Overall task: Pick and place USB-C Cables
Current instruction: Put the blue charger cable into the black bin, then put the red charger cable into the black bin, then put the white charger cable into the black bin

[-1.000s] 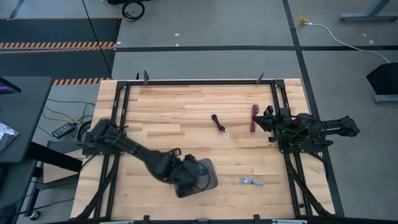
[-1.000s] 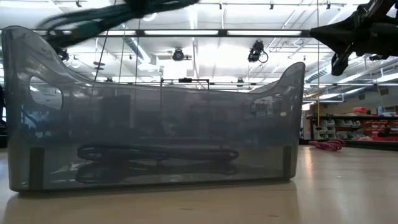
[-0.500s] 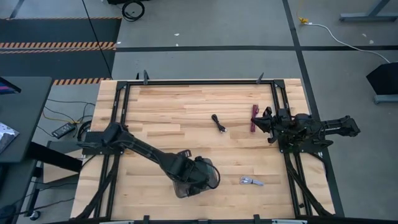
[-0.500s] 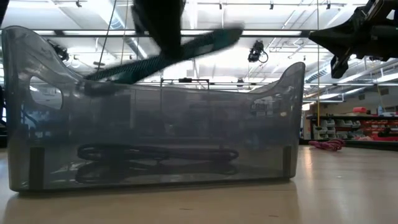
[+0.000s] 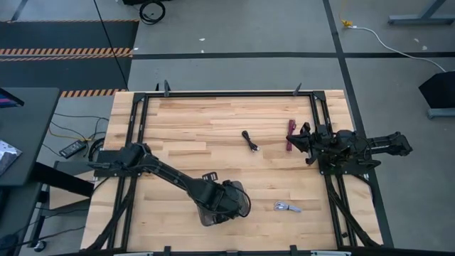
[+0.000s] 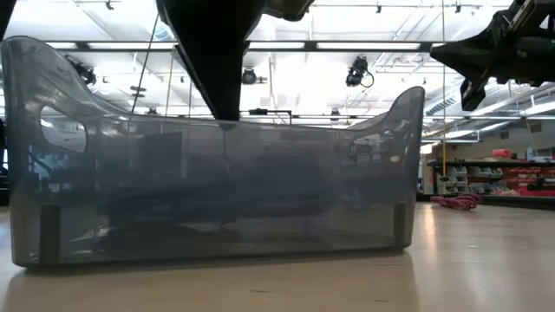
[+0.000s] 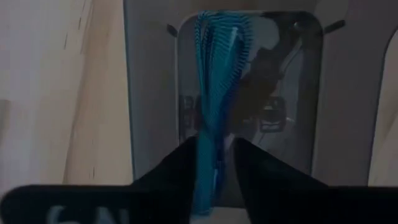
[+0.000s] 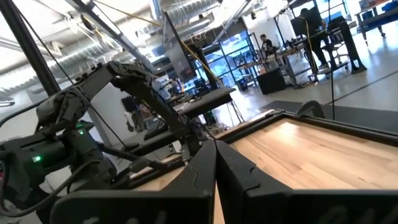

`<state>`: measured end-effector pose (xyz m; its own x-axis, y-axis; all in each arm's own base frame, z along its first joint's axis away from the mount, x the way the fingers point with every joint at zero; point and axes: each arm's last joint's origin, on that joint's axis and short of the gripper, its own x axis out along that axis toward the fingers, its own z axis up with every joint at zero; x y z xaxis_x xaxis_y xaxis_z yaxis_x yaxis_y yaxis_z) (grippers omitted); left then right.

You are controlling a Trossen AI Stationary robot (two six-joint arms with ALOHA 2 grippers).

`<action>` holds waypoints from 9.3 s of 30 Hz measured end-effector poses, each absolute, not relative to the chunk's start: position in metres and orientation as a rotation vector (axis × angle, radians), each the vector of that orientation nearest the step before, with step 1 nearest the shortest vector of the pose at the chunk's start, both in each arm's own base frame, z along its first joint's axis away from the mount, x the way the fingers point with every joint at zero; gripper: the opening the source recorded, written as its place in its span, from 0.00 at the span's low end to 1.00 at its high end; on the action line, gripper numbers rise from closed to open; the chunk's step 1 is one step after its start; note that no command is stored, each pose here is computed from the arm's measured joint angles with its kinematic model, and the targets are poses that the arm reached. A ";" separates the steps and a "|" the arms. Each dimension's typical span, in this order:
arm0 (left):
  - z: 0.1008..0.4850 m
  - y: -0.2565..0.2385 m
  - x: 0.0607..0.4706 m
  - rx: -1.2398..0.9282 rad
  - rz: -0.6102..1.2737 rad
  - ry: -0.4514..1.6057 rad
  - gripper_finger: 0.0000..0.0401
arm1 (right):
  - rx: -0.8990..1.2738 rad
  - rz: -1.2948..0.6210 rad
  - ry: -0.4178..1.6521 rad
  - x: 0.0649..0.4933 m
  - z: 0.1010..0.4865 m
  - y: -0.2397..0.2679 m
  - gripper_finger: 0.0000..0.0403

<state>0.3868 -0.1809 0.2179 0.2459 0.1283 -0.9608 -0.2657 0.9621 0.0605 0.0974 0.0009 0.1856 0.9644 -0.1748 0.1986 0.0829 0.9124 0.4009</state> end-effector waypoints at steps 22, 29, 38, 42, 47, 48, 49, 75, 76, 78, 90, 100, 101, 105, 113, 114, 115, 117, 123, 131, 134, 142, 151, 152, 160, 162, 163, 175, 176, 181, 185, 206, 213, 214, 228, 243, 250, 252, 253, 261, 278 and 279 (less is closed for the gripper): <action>0.307 -0.212 0.339 0.253 0.403 0.751 0.51 | 0.188 -0.075 -0.262 0.100 0.203 0.003 0.06; 0.309 -0.244 0.320 0.238 0.324 0.700 0.51 | 0.078 -0.142 -0.055 0.122 0.223 0.004 0.24; 0.313 -0.302 0.296 0.276 0.031 0.607 0.51 | 0.007 -0.501 0.484 0.175 0.246 -0.006 0.50; 0.318 -0.310 0.304 0.328 -0.051 0.531 0.51 | 0.108 -0.675 0.823 0.194 0.236 -0.021 0.51; 0.311 -0.290 0.328 0.340 -0.063 0.574 0.49 | 0.201 -0.853 1.177 0.201 0.215 -0.043 0.50; 0.310 -0.284 0.335 0.330 -0.052 0.580 0.48 | 0.220 -0.876 1.223 0.200 0.211 -0.047 0.50; 0.308 -0.279 0.341 0.325 -0.041 0.588 0.47 | 0.244 -0.883 1.266 0.200 0.207 -0.051 0.50; 0.254 -0.221 0.413 0.462 -0.041 0.733 0.35 | 0.735 -0.987 1.439 0.204 0.163 -0.085 0.50; 0.256 -0.221 0.414 0.486 -0.052 0.718 0.35 | 0.751 -0.987 1.449 0.204 0.160 -0.085 0.50; 0.263 -0.220 0.417 0.531 -0.069 0.690 0.35 | 0.788 -0.984 1.467 0.207 0.153 -0.085 0.50; 0.276 -0.226 0.410 0.593 -0.105 0.715 0.35 | 0.735 -0.977 1.536 0.212 0.136 -0.087 0.37; 0.276 -0.212 0.425 0.503 -0.046 0.665 0.35 | 0.505 -0.896 1.489 0.201 0.178 -0.076 0.05; 0.276 -0.209 0.427 0.485 -0.031 0.666 0.35 | 0.480 -0.887 1.462 0.201 0.187 -0.072 0.04; 0.274 -0.203 0.426 0.429 0.008 0.704 0.32 | 0.382 -0.782 1.320 0.205 0.228 -0.047 0.04; 0.297 -0.244 0.388 0.436 -0.094 0.664 0.23 | 0.200 -0.432 0.987 0.214 0.306 0.028 0.04; 0.304 -0.248 0.382 0.434 -0.101 0.644 0.22 | 0.184 -0.396 0.958 0.217 0.310 0.037 0.04; 0.311 -0.252 0.376 0.429 -0.107 0.621 0.21 | 0.167 -0.361 0.936 0.219 0.312 0.046 0.04; 0.328 -0.262 0.360 0.412 -0.111 0.566 0.18 | 0.130 -0.289 0.908 0.227 0.313 0.063 0.04; 0.350 -0.289 0.307 0.477 0.111 0.470 0.12 | -0.016 -0.129 0.897 0.269 0.292 0.098 0.04; 0.346 -0.288 0.280 0.577 0.443 0.384 0.08 | -0.125 -0.005 1.007 0.322 0.265 0.119 0.04; 0.346 -0.283 0.284 0.589 0.497 0.365 0.07 | -0.161 0.073 0.982 0.337 0.270 0.132 0.04; 0.345 -0.256 0.304 0.576 0.606 0.384 0.06 | -0.330 0.270 1.052 0.357 0.254 0.161 0.04; 0.340 -0.222 0.318 0.639 0.688 0.473 0.06 | -0.368 0.267 1.098 0.372 0.235 0.148 0.04; 0.340 -0.219 0.317 0.642 0.704 0.472 0.06 | -0.351 0.277 1.079 0.374 0.236 0.146 0.06; 0.354 -0.192 0.314 0.542 0.794 0.441 0.05 | -0.335 0.335 1.067 0.379 0.237 0.138 0.23; 0.354 -0.188 0.316 0.540 0.807 0.443 0.05 | -0.338 0.334 1.077 0.378 0.235 0.136 0.28; 0.354 -0.186 0.317 0.542 0.812 0.446 0.05 | -0.342 0.333 1.085 0.378 0.234 0.135 0.30; 0.351 -0.145 0.341 0.460 0.850 0.563 0.05 | -0.356 0.233 1.253 0.362 0.229 0.112 0.46; 0.351 -0.143 0.342 0.455 0.853 0.566 0.05 | -0.355 0.231 1.267 0.360 0.231 0.110 0.46; 0.350 -0.139 0.344 0.416 0.843 0.587 0.04 | -0.361 0.219 1.335 0.354 0.232 0.102 0.45; 0.343 -0.131 0.352 0.306 0.747 0.704 0.04 | -0.320 0.172 1.416 0.348 0.231 0.096 0.44; 0.293 -0.200 0.310 0.331 0.643 0.838 0.04 | -0.165 -0.131 1.708 0.313 0.233 0.106 0.44; 0.276 -0.256 0.282 0.486 0.495 0.642 0.03 | -0.155 0.002 1.660 0.305 0.231 0.143 0.44; 0.280 -0.262 0.283 0.480 0.460 0.632 0.03 | -0.136 0.000 1.649 0.304 0.231 0.149 0.44; 0.341 -0.330 0.318 0.308 -0.557 0.234 0.06 | -0.080 -0.163 1.551 0.268 0.231 0.209 0.43; 0.291 -0.250 0.338 0.188 -0.660 0.064 0.07 | -0.163 -0.215 1.538 0.245 0.210 0.221 0.43; 0.293 -0.180 0.285 0.101 -0.438 0.081 0.02 | -0.165 -0.279 1.633 0.227 0.180 0.214 0.43; 0.293 -0.164 0.266 0.071 -0.403 0.028 0.02 | -0.142 -0.273 1.654 0.225 0.177 0.214 0.43; 0.292 -0.158 0.257 0.059 -0.392 -0.003 0.02 | -0.124 -0.261 1.652 0.225 0.177 0.215 0.43; 0.273 -0.128 0.217 -0.004 -0.296 -0.166 0.04 | -0.023 -0.193 1.569 0.234 0.183 0.214 0.43; 0.269 -0.122 0.220 -0.006 -0.266 -0.150 0.04 | 0.101 -0.238 1.524 0.229 0.156 0.213 0.43; 0.269 -0.122 0.220 -0.006 -0.266 -0.150 0.04 | 0.089 -0.251 1.533 0.227 0.154 0.211 0.43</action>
<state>0.2199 -0.1219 0.2693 0.9537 -0.2614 0.1484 0.2624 0.9649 0.0137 0.2269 0.2108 0.1535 0.0179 -0.1061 -0.9942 0.2168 0.9711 -0.0997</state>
